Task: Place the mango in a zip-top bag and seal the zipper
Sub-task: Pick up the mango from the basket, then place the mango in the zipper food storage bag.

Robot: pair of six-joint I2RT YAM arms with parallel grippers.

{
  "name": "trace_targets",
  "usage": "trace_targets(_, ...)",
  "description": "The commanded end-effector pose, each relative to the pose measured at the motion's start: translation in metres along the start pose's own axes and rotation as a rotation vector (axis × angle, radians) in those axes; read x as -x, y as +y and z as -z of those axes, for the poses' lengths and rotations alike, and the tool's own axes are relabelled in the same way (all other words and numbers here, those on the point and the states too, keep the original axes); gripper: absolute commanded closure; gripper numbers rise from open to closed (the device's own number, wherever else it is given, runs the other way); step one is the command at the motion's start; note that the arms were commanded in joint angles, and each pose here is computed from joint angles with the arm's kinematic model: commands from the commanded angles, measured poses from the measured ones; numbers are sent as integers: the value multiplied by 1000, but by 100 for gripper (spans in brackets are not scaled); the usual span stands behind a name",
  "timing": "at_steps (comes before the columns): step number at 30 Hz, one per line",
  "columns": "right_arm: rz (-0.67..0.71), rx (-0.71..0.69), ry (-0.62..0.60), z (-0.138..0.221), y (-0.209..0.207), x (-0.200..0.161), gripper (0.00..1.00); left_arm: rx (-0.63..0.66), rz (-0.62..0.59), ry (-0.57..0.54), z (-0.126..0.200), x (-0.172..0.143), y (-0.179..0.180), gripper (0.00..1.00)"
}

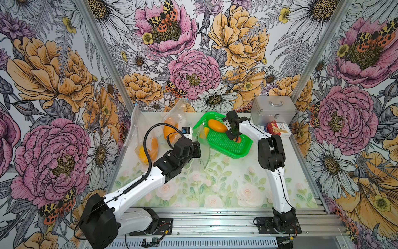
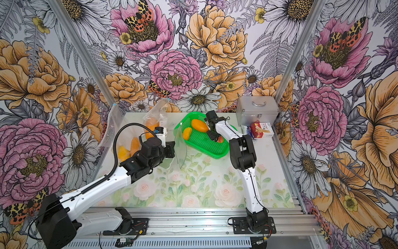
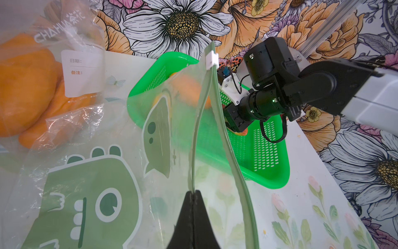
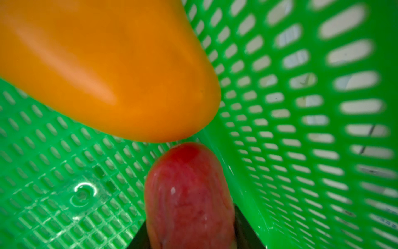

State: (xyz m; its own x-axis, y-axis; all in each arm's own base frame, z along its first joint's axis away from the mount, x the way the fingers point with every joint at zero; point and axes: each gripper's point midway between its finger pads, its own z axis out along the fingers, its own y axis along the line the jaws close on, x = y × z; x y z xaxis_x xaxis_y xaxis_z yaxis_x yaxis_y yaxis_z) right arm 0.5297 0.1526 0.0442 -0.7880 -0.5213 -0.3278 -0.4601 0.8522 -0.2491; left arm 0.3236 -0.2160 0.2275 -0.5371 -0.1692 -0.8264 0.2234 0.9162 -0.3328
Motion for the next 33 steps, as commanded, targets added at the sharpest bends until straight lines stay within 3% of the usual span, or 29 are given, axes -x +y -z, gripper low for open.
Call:
trace_targets(1,-30,17,-65,39,-4,12,75,-34,27,-41,3,15,-7,100)
trace_targets(9,-145,68,-277,139,-7,31,87,-46,31,-44,2,17,-10,100)
trace_targets(16,-281,382,-621,255,47,45,92,-46,35,-44,1,17,-10,100)
trace_targets(21,-335,605,-816,315,99,47,92,-45,46,-47,-2,18,-9,100)
trace_targets(27,-371,820,-922,338,162,49,92,-70,59,-48,0,21,-11,100)
trace_targets(33,-386,857,-897,320,193,55,92,-79,67,-52,2,24,-11,100)
